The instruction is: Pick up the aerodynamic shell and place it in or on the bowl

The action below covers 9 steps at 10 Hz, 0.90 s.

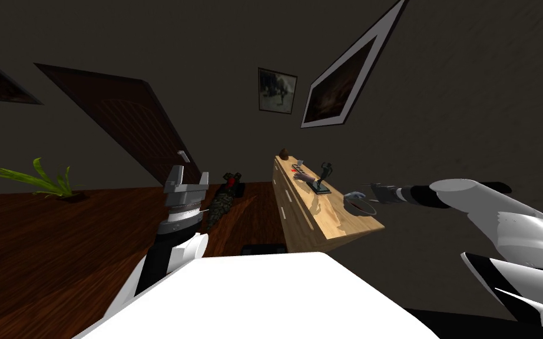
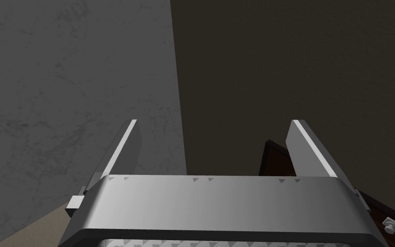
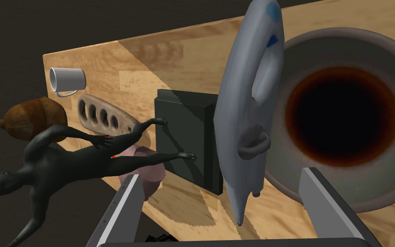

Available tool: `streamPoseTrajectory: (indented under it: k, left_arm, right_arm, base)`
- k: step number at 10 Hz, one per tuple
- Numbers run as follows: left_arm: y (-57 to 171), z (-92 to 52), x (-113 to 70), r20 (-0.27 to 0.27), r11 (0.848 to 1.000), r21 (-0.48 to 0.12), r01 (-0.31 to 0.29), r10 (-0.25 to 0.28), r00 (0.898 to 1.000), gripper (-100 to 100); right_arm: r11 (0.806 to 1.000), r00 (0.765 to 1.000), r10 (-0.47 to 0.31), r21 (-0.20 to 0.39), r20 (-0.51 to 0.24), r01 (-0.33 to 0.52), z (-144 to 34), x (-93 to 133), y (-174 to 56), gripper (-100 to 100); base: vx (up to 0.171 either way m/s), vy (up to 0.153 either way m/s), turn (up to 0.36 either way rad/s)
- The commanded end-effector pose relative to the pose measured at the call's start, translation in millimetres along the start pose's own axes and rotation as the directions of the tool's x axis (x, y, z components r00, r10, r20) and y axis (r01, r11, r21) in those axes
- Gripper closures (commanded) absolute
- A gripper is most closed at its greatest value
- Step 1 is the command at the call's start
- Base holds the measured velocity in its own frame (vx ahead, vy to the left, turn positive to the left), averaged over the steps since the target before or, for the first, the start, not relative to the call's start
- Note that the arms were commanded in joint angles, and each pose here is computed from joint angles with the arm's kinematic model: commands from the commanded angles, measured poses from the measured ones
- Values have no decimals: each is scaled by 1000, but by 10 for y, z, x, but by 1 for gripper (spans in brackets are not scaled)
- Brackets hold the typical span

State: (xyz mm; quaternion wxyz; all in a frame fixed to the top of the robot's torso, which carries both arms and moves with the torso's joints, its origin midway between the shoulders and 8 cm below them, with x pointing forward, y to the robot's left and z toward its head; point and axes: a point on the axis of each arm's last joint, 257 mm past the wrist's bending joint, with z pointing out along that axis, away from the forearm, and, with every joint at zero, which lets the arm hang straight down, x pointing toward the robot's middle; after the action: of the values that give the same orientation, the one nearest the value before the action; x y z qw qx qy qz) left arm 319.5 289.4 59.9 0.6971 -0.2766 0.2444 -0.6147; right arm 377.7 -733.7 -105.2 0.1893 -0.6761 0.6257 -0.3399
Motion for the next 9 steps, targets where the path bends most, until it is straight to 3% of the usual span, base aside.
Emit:
streamPoseTrajectory:
  k: [1, 3, 4, 5, 9]
  left_arm:
    - [0, 0, 0, 0, 1000, 0, 0, 0, 1000, 0]
    - [0, 0, 0, 0, 1000, 0, 0, 0, 1000, 0]
    - [0, 0, 0, 0, 1000, 0, 0, 0, 1000, 0]
    - [0, 0, 0, 0, 1000, 0, 0, 0, 1000, 0]
    - [0, 0, 0, 0, 1000, 0, 0, 0, 1000, 0]
  right_arm:
    - [1000, 1000, 3, -2, 0, -3, -114, 19, -121, -100]
    - [1000, 1000, 2, -5, 0, -2, -272, 45, -263, -100]
    - [1000, 1000, 1, -4, -1, -1, -220, 47, -226, -100]
    - [1000, 1000, 3, -4, 0, -3, -227, 44, -232, 0]
    - [1000, 1000, 3, -4, 0, -3, -226, 45, -231, 0]
  base:
    - [4, -5, 12]
    - [5, -5, 14]
    - [0, 0, 0]
    - [0, 0, 0]
    - [0, 0, 0]
